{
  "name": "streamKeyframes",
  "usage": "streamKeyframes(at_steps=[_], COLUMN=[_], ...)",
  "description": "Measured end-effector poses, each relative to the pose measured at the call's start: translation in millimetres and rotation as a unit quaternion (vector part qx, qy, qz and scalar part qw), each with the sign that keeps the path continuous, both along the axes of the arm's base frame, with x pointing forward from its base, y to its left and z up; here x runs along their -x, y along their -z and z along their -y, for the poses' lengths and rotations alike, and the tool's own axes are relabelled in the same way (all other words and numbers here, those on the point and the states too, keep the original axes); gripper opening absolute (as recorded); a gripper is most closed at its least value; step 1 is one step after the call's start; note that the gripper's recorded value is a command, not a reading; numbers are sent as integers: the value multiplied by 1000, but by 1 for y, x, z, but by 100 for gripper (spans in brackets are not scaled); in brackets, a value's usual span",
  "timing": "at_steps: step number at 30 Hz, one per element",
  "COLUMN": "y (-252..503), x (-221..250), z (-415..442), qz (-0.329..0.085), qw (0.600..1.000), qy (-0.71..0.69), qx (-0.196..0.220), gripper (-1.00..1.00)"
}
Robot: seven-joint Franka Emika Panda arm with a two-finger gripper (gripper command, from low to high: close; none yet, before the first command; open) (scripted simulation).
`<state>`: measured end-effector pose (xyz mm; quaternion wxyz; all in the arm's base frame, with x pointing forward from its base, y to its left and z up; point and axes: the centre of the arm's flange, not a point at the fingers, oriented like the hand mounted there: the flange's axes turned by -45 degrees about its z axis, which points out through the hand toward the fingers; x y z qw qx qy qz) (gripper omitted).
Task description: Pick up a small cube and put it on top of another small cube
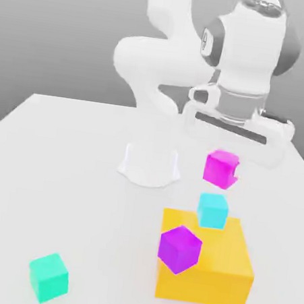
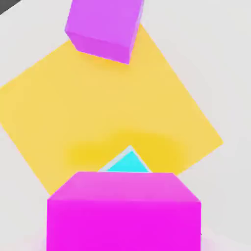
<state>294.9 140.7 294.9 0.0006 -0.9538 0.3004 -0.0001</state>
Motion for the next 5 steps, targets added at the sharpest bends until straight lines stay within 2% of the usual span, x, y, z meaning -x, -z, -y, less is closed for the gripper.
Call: streamKeyframes(at_steps=[1, 2, 5], y=[10, 18, 18], x=[1, 2, 2], z=[0, 0, 0], qz=[0, 0, 0], qw=[1000, 1000, 1000], qy=[0, 0, 0], qx=[0, 0, 0], gripper=[-100, 100, 100])
